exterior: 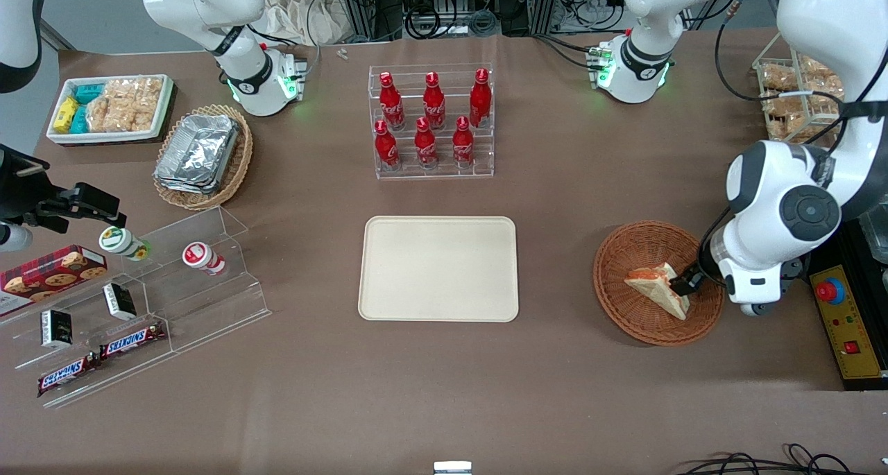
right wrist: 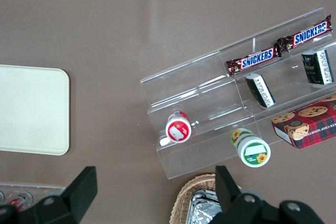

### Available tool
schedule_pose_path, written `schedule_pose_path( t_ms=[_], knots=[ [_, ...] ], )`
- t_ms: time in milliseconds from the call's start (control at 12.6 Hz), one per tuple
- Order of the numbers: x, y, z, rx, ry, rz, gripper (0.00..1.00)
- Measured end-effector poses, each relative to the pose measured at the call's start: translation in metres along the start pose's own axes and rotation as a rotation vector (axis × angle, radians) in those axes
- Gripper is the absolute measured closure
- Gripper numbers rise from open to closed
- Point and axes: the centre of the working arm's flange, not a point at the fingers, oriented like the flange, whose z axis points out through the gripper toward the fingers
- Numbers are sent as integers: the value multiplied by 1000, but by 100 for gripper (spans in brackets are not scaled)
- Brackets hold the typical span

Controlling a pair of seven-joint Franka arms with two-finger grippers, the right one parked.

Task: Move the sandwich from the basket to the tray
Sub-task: 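Close the left gripper on the wrapped sandwich's edge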

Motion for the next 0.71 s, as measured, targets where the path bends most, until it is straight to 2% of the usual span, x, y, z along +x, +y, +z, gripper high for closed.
schedule_pose_path(
  t_ms=[317, 713],
  knots=[
    [1, 10, 14, -20, -11, -75, 0],
    [-5, 14, 47, 8, -59, -80, 0]
  ],
)
